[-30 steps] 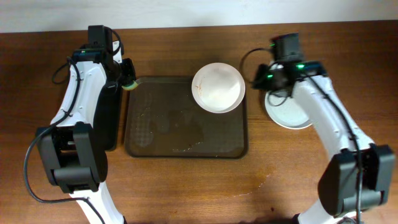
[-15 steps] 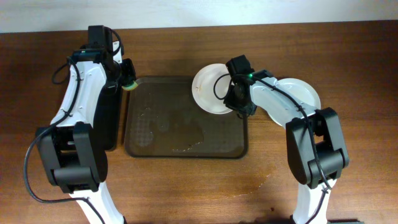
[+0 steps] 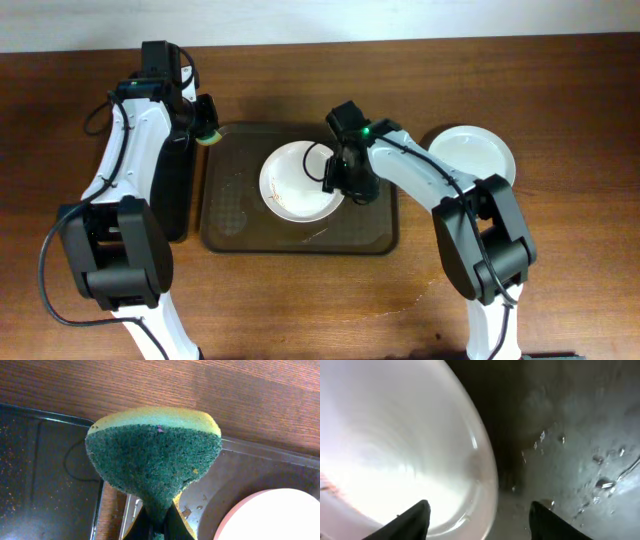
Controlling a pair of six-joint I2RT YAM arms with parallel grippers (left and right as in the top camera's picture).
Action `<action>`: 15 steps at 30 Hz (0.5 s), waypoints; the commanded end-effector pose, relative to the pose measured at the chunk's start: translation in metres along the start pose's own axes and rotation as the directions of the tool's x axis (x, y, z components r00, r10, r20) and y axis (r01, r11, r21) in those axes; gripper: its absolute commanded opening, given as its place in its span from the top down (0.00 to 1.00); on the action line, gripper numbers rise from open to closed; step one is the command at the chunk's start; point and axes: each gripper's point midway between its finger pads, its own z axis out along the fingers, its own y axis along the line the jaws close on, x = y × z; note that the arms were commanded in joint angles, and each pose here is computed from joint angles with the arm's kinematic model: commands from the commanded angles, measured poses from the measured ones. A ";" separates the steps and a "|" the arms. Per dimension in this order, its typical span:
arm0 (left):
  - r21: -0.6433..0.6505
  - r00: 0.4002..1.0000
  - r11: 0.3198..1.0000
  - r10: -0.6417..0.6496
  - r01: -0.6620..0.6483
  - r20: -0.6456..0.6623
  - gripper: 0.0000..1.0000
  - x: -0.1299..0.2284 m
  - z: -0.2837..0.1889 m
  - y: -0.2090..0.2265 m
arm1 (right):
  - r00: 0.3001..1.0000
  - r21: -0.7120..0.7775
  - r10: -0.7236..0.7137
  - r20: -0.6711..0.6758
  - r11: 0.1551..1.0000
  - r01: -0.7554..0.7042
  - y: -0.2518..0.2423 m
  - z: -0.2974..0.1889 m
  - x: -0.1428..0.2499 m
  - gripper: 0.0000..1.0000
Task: Clean dirty plates on tray and stack at the side
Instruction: 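Grasp the pink-white plate rim with the right gripper and pull it center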
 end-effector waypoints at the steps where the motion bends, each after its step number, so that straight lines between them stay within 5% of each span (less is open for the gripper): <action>1: -0.008 1.000 1.000 0.008 -0.008 0.001 0.98 -0.001 0.001 0.002 | 0.981 -0.052 -0.168 0.101 0.983 0.174 0.014 -0.021 -0.037 0.42; 3: -0.007 1.000 1.000 0.008 -0.008 0.001 0.98 -0.001 0.001 0.002 | 0.972 -0.060 -0.188 0.140 0.978 0.198 0.014 -0.020 -0.049 0.52; 11: -0.007 1.000 1.000 0.008 -0.008 0.001 0.98 -0.001 0.001 0.001 | 0.974 -0.072 -0.223 0.042 0.972 0.226 0.007 0.024 -0.038 0.53; 15: -0.007 1.000 1.000 0.008 -0.008 0.001 0.98 -0.001 0.001 0.002 | 0.982 -0.072 -0.186 0.034 0.980 0.188 0.006 0.027 -0.038 0.64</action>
